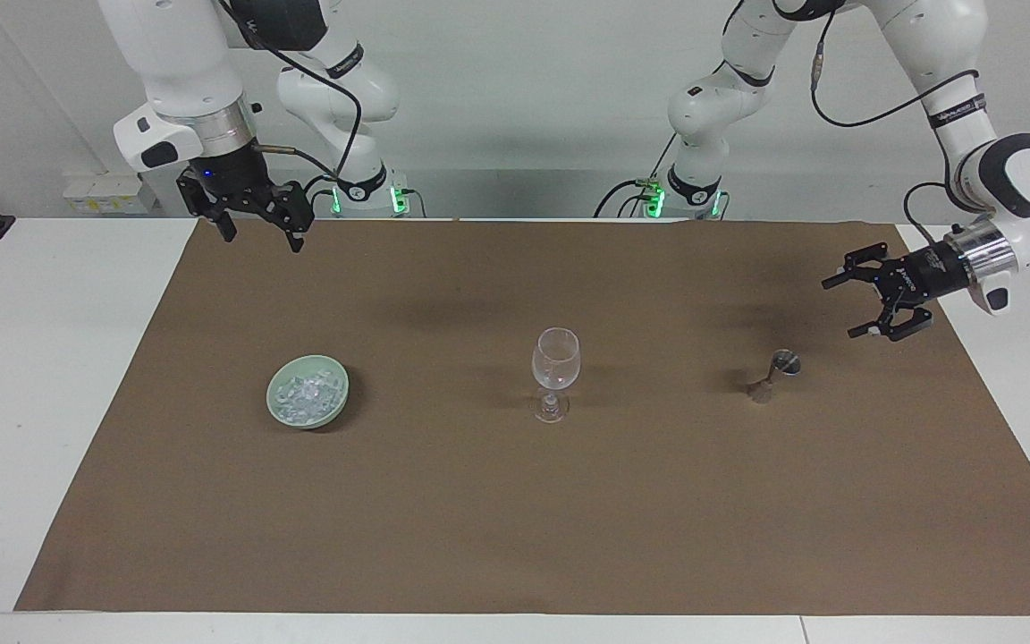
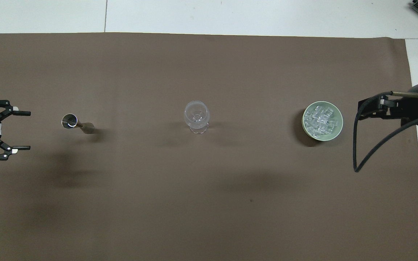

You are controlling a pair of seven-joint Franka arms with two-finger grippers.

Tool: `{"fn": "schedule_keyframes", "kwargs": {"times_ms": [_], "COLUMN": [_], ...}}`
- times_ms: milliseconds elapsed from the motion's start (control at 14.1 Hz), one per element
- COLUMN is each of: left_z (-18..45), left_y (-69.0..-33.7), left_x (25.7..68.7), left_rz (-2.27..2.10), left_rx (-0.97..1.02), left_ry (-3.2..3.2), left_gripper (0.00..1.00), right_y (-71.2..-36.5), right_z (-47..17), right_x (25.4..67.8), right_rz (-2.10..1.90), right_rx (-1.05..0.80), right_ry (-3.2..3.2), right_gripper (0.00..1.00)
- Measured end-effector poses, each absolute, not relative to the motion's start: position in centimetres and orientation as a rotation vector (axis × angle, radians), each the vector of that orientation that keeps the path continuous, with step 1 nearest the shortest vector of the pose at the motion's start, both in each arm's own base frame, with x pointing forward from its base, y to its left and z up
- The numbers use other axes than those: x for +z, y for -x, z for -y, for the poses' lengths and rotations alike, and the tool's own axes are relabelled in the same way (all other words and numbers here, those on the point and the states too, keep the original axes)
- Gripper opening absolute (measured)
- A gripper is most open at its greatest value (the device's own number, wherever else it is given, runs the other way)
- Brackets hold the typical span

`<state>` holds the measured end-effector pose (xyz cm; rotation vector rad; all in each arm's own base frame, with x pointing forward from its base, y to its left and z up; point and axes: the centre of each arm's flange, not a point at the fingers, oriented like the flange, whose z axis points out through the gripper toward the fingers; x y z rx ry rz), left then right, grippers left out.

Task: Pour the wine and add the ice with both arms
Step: 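Move the open left gripper around the small dark bottle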

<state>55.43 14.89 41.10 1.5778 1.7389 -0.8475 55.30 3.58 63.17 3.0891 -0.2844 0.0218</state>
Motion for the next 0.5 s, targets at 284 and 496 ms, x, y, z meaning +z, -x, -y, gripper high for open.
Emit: {"fn": "schedule_keyframes", "kwargs": {"times_ms": [284,496], "left_z": [-15.9,-17.9], "left_y": [-56.2,-56.1], "left_x": [36.8,33.3], "left_rz": [-1.767,-1.775], "left_rx": [-0.864,-0.879], "left_ry": [-1.532,-1.453], "left_gripper": [1.0,1.0], "right_y": [-55.3,-55.3], "right_z": [-3.6,-3.6], "right_x": [63.2,63.2], "right_rz": [0.284,0.284], "right_rx": [0.022,0.022], "right_ry": [-3.089,-3.089], "right_gripper": [1.0,1.0]}}
